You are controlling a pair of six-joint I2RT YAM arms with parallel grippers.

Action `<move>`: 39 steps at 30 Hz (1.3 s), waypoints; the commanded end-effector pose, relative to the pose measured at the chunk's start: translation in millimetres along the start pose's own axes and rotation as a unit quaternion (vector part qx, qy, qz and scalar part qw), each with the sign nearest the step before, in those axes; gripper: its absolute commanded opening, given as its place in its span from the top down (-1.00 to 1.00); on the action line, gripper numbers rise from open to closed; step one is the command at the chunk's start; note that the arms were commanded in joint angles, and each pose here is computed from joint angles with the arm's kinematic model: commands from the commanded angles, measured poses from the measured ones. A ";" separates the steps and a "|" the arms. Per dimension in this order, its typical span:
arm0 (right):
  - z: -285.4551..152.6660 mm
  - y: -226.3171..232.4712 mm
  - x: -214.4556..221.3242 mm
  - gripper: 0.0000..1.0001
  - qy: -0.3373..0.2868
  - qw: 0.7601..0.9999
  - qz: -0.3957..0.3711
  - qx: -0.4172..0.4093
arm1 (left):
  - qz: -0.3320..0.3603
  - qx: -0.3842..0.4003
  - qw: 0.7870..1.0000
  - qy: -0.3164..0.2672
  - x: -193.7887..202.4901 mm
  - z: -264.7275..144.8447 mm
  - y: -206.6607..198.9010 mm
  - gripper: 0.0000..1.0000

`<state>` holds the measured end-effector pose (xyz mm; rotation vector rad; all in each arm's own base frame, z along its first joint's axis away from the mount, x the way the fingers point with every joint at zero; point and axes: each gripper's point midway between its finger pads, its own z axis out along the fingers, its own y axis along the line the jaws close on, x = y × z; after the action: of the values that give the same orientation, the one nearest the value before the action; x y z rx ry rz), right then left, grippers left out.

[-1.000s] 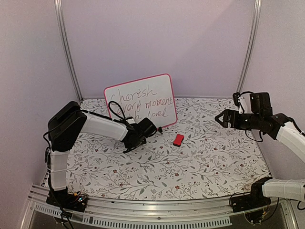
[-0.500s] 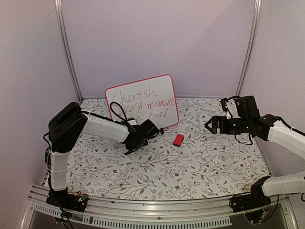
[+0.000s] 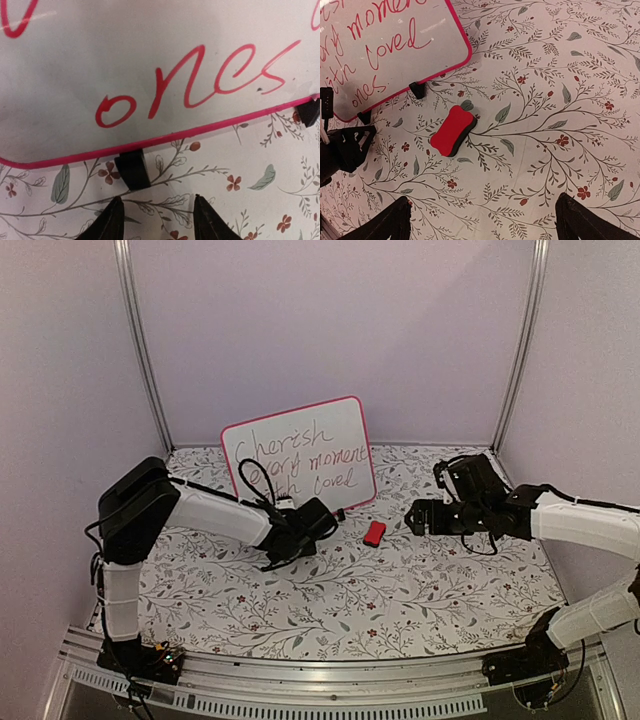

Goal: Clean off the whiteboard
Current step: Move the whiteboard to the center of the board, then pick up the whiteboard eraser from the center of the board.

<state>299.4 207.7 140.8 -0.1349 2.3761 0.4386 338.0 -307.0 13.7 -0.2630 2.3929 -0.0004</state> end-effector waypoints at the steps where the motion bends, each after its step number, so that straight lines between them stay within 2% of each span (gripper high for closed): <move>1: 11.2 12.4 -15.7 -0.98 -0.028 0.999 0.015 0.022 | 0.000 0.040 0.999 0.004 2.3 -26.6 -9.2 0.01; 5: 23.3 20.2 -15.5 -0.98 -0.025 0.999 0.034 0.034 | 0.003 0.067 0.998 -0.016 -5.5 -48.7 -8.1 -0.23; 9: 34.8 33.0 -19.8 -0.98 -0.008 0.997 0.059 0.051 | -0.002 0.084 0.995 -0.044 -23.4 -77.7 1.2 -0.64; 11: 42.4 46.9 -18.5 -0.98 0.000 0.998 0.039 0.057 | -0.008 0.085 0.995 -0.057 -30.9 -91.0 13.0 -0.75; 14: 46.8 66.5 -21.4 -0.98 -0.006 0.997 -0.011 0.073 | -0.025 0.086 0.993 -0.078 -42.7 -110.7 35.6 -0.76; 17: 53.3 82.5 -20.6 -0.98 -0.007 0.998 -0.021 0.059 | -0.042 0.088 0.990 -0.102 -55.3 -130.2 59.9 -0.76; 23: 56.4 95.3 -22.9 -0.98 -0.011 0.999 0.046 0.024 | -0.062 0.086 0.983 -0.151 -80.4 -163.9 100.0 -0.85; 26: 60.4 94.1 -32.7 -0.98 -0.012 0.997 0.051 0.061 | -0.077 0.073 0.980 -0.166 -87.7 -172.9 118.0 -0.90; 30: 82.5 82.2 -20.3 -0.98 0.020 0.990 0.062 0.121 | -0.093 0.060 0.979 -0.174 -90.2 -177.9 136.3 -0.97; 34: 96.1 83.1 -3.6 -0.98 0.043 0.988 0.093 0.119 | -0.100 0.060 0.978 -0.174 -91.3 -180.1 145.1 -0.99; 39: 97.1 78.1 4.0 -0.98 0.043 0.982 0.133 0.124 | -0.107 0.056 0.977 -0.175 -91.4 -180.4 152.3 -0.99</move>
<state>344.5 322.0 99.5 0.1673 2.5105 0.2561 257.4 -167.7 200.7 -0.4078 2.0072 -0.2178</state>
